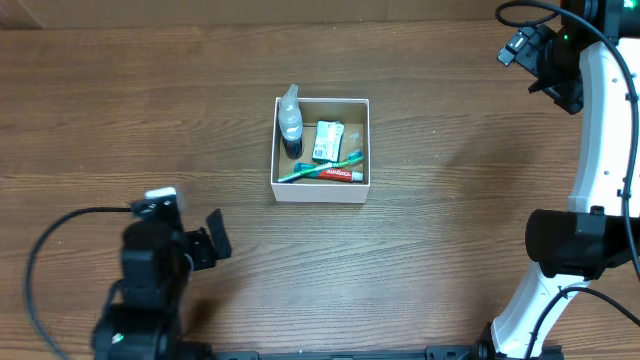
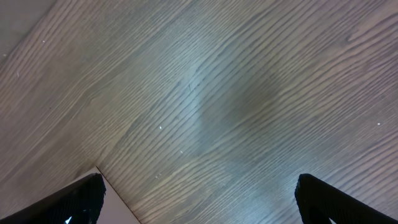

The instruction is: Pack container

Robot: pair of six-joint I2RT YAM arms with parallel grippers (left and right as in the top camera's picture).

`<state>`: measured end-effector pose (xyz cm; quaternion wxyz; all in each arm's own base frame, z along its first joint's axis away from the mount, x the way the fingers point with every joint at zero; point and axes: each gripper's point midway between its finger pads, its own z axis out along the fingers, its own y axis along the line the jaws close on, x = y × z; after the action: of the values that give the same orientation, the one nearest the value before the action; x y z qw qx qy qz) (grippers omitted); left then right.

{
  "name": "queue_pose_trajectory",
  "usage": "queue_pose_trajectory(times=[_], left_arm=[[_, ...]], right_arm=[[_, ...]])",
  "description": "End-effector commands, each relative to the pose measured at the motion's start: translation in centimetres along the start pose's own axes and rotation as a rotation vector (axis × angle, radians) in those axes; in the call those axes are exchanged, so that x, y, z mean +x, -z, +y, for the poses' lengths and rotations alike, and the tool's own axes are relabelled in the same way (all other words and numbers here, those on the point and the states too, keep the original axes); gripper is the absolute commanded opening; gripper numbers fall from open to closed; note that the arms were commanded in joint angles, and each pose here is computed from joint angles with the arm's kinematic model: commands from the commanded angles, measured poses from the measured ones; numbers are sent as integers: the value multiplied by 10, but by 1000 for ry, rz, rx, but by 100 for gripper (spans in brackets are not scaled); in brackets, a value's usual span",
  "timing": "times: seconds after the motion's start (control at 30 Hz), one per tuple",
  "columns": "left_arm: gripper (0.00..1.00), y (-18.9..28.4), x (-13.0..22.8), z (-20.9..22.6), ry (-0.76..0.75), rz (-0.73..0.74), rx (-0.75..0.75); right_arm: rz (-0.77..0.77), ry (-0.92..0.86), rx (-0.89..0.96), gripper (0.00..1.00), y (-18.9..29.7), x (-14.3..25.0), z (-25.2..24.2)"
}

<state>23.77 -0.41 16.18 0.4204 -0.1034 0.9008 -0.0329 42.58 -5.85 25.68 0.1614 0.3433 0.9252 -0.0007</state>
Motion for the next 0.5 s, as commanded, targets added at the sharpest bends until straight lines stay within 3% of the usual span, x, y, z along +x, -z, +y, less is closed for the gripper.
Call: queue_pose_trajectory(times=[0.0,0.27,0.47], left_arm=[[100,-29,37,-4,65,42,53],[100,-47,55,-9,-27,23,109],[100,-47,56,-9,-12,29,107]], right_arm=[[-18,-4,-11,100,6,-3,0],[-18,-4,-11,100,6,-3,0],[-18,-4,-11,100,6,-3,0]])
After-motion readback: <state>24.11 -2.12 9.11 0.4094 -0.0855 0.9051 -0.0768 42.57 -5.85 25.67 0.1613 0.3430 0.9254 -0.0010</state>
